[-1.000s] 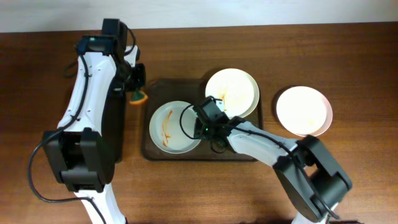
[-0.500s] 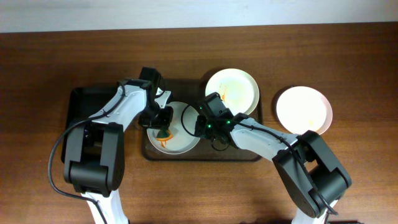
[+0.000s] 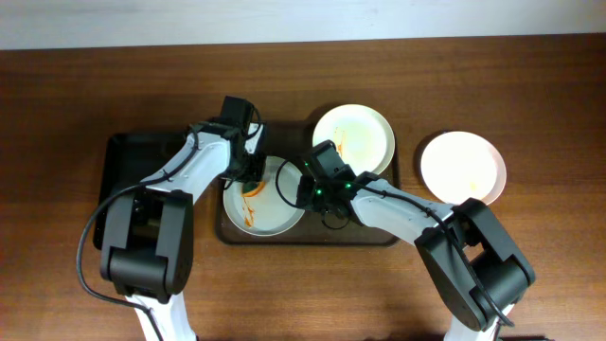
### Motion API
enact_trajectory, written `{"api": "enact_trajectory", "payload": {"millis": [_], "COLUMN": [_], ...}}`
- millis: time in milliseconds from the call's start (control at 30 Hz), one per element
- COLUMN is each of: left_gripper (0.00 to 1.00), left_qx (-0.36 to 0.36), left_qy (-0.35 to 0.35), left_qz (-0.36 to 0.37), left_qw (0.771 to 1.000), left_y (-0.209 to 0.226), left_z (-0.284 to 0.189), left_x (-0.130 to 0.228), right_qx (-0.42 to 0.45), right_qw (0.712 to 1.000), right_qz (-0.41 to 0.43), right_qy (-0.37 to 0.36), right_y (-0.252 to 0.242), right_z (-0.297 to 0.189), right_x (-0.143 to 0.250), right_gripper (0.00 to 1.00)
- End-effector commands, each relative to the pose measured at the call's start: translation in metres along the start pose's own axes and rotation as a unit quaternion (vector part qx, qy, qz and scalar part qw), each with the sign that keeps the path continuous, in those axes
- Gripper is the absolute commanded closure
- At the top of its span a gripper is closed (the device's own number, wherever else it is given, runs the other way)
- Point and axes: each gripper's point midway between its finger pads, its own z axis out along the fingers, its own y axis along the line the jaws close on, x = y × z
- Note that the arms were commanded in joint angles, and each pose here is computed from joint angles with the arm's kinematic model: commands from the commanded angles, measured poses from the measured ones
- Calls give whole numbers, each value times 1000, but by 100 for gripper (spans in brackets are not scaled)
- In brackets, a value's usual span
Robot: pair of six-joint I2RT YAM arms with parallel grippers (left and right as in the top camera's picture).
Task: Clean dirty plates on tray and stack at the side
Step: 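Grasp the lower white plate rim with the right gripper and pull it left, then scrub the second plate with the sponge in the left gripper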
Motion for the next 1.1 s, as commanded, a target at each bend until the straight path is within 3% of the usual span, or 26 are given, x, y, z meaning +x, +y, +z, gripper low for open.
{"api": "enact_trajectory", "payload": {"millis": [0, 100, 133, 200, 267, 333, 433, 500, 567, 667, 767, 833, 867, 1067], "left_gripper": [100, 100, 100, 100, 100, 100, 100, 100, 100, 100, 100, 100, 100, 100], "left_qx": [-71, 59, 132, 179, 178, 118, -97, -157, -148, -21, 24, 134, 152, -2], "left_qy": [100, 169, 171, 160, 137, 115, 35, 0, 35, 148, 209, 214, 206, 67], "left_qz": [-17, 13, 31, 38, 42, 7, -79, -84, -81, -32, -21, 2, 11, -69], "left_qw": [992, 984, 976, 970, 974, 986, 991, 984, 985, 988, 977, 968, 966, 995], "left_y": [27, -16, -39, -54, -55, -38, 34, 55, 51, -3, -22, -57, -62, 2], "left_z": [9, 0, -5, -9, -5, 5, 19, 14, 14, 25, 36, 31, 30, 56], "left_x": [52, 84, 87, 83, 72, 59, 30, 16, 32, 93, 144, 148, 145, 78], "right_qx": [0, -3, -3, -3, -3, -4, -4, -4, -4, -5, -5, -7, -6, -5], "right_qw": [1000, 1000, 1000, 1000, 1000, 1000, 1000, 1000, 1000, 1000, 1000, 1000, 1000, 1000], "right_qz": [6, 6, 6, 6, 6, 6, 6, 6, 6, 6, 4, 4, 4, 4], "right_qy": [11, 13, 14, 14, 14, 15, 14, 14, 14, 13, 13, 11, 12, 13], "right_y": [-2, -1, -1, -1, -1, -1, -1, -1, -1, 0, 0, 1, 1, 0], "right_z": [5, 5, 5, 5, 5, 5, 5, 5, 5, 5, 5, 5, 5, 5], "right_x": [3, 4, 4, 4, 4, 4, 4, 4, 4, 4, 3, 3, 3, 4], "right_gripper": [96, 96, 96, 96, 96, 96, 96, 96, 96, 96, 96, 96, 96, 96]}}
